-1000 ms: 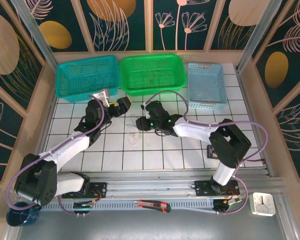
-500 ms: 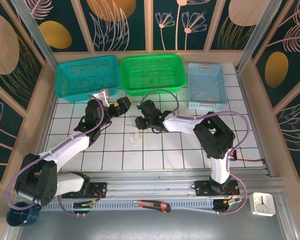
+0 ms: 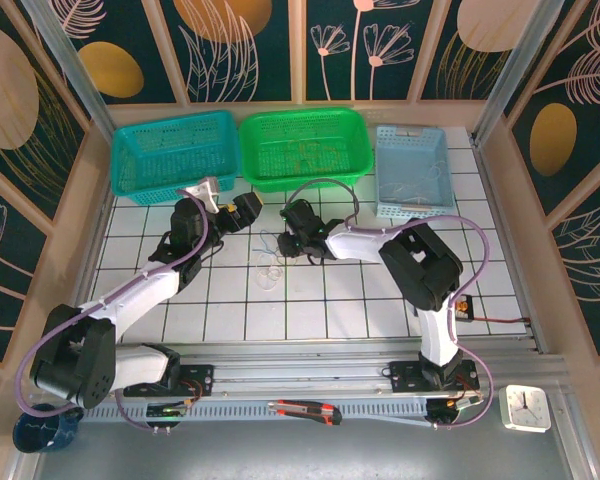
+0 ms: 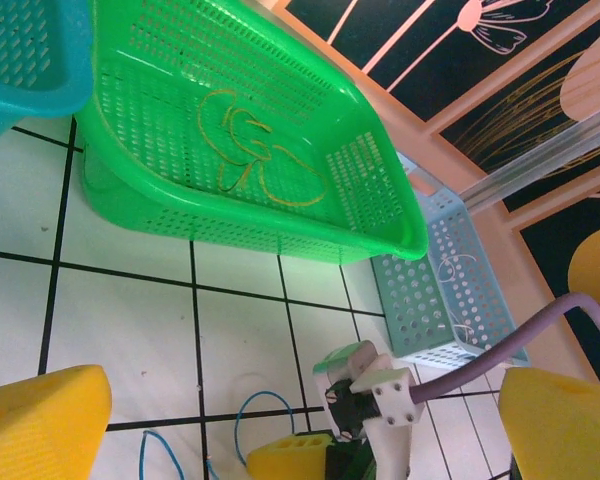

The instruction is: Untangle the cables

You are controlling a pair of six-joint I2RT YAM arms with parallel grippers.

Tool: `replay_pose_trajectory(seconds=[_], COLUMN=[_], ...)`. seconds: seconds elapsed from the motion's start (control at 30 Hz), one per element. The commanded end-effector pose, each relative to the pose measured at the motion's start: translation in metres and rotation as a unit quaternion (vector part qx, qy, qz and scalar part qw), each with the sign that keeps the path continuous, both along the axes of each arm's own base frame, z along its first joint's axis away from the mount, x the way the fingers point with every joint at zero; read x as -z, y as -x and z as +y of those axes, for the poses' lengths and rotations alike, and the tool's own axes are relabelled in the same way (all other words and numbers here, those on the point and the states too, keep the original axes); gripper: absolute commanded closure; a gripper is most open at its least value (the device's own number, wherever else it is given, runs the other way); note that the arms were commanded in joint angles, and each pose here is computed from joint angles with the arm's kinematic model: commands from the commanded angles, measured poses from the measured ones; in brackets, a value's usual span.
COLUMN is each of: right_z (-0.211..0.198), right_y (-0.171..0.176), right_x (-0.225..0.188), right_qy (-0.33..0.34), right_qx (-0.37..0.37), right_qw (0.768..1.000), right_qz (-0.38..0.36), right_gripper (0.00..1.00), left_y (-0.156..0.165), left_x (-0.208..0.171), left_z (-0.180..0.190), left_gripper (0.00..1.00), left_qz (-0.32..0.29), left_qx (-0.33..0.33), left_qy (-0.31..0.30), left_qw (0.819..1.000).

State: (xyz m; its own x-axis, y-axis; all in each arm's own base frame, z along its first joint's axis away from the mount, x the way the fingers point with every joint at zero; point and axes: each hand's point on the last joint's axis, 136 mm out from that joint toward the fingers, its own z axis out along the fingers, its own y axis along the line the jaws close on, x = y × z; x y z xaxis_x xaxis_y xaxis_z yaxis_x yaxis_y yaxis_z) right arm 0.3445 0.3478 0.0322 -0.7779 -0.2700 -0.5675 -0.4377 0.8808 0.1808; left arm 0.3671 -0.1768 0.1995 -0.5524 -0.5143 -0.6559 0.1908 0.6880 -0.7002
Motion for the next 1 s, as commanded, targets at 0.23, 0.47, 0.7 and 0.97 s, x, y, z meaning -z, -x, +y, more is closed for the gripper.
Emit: replay_pose_trajectory(seconds=[0.23, 0.47, 0.7, 0.97], right_z=[0.004, 0.004, -0.001, -0.007], right_y=[-0.01, -0.005, -0.003, 0.001], right_x=[-0.004, -0.053, -0.115, -0.16], right_qy=[-0.014, -0.047, -0.085, -0.12], right_qx=[-0.001, -0.004, 0.003, 0.01], right_qw=[1.0, 0.999, 0.994, 0.987], right_qz=[0.003, -0.026, -0.073, -0.107], right_gripper=[1.0, 1.0, 1.0, 1.0], left_y=[-0.001, 0.002, 0.009, 0.021], left_x=[-0.008, -0.01, -0.006, 0.005], left_z=[-0.002, -0.004, -0.01, -0.023], left_gripper=[0.01, 0.01, 0.01, 0.01], left_qz=[-0.014, -0.021, -0.022, -0.019], left_qx=[0.008, 0.017, 0.039, 0.092], left_qy=[0.019, 0.018, 0.025, 0.024], left_qw=[1.0, 0.999, 0.999, 0.995])
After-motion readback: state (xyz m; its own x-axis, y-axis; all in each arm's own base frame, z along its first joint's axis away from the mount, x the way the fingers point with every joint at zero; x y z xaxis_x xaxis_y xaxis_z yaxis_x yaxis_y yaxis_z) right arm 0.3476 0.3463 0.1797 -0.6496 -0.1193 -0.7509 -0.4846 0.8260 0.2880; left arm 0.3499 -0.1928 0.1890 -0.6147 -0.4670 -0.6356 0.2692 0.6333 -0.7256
